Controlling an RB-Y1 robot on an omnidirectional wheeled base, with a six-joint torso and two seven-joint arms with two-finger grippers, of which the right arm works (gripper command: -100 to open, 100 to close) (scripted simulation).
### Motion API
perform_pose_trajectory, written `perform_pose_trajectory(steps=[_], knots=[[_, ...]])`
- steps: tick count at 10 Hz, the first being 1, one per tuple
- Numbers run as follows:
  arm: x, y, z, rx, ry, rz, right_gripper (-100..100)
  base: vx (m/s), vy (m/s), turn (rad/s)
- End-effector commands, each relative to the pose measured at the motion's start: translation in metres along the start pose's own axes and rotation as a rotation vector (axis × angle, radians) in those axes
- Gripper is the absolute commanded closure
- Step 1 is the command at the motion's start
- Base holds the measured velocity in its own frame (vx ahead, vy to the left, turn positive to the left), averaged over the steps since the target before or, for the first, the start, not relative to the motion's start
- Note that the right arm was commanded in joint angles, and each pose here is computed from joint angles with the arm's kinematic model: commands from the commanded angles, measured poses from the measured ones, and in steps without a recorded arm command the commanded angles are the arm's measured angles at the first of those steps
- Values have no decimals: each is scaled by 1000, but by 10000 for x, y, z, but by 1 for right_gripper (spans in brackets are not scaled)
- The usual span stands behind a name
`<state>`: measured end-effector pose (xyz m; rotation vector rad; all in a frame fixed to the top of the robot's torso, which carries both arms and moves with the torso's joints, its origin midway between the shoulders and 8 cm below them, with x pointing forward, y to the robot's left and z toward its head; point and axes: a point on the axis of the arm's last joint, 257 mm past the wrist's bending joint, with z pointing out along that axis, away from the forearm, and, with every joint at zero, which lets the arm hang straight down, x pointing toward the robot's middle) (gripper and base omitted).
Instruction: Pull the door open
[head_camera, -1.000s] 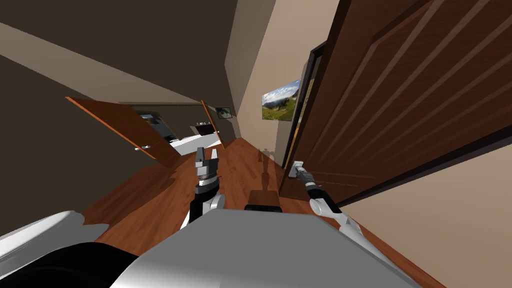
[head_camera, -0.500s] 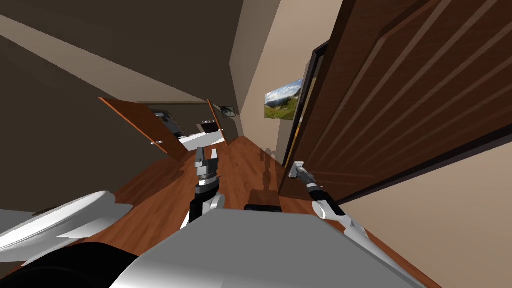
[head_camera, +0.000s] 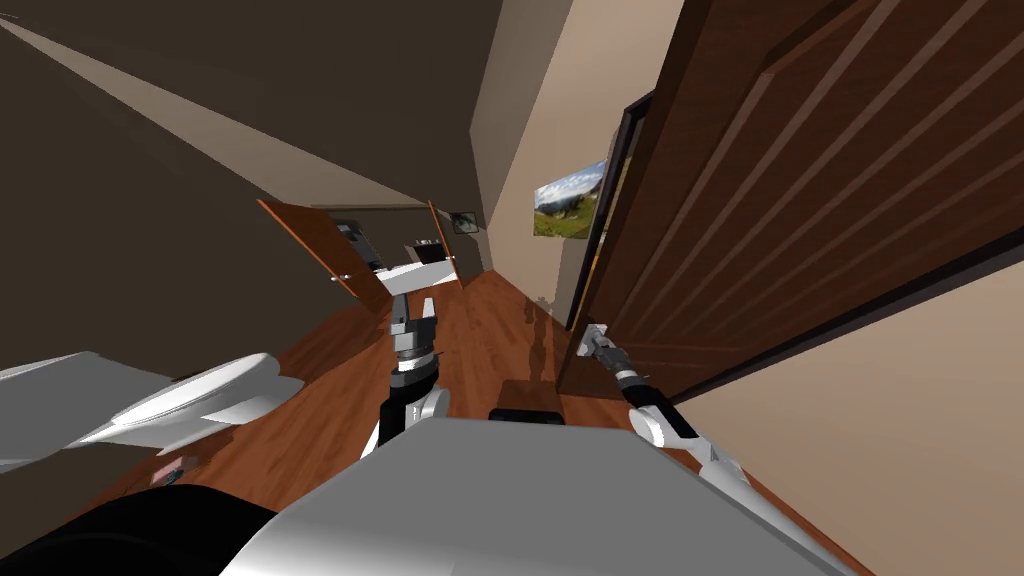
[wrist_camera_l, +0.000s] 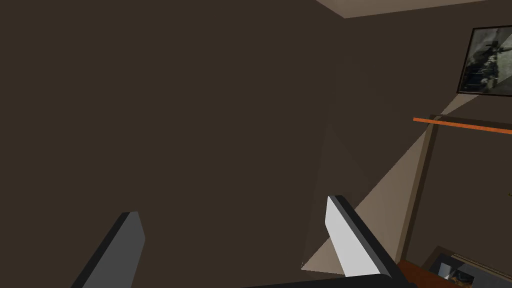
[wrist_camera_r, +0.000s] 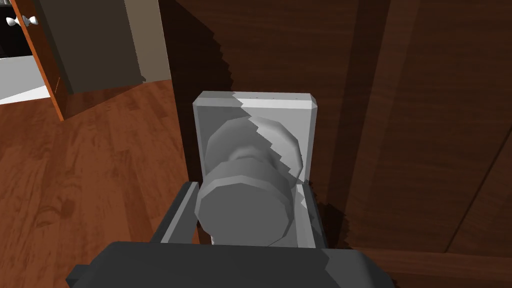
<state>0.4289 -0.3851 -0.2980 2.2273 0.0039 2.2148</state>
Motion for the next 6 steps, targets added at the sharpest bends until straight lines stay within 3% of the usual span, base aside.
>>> perform_pose_trajectory(steps=[1, 3, 6], knots=[[19, -10, -24, 11, 6, 2, 100, -179, -84, 88], [-27, -30, -62, 21, -5, 2, 100, -101, -24, 73], [-12, -25, -120, 39, -1, 1, 100, -183, -66, 118]])
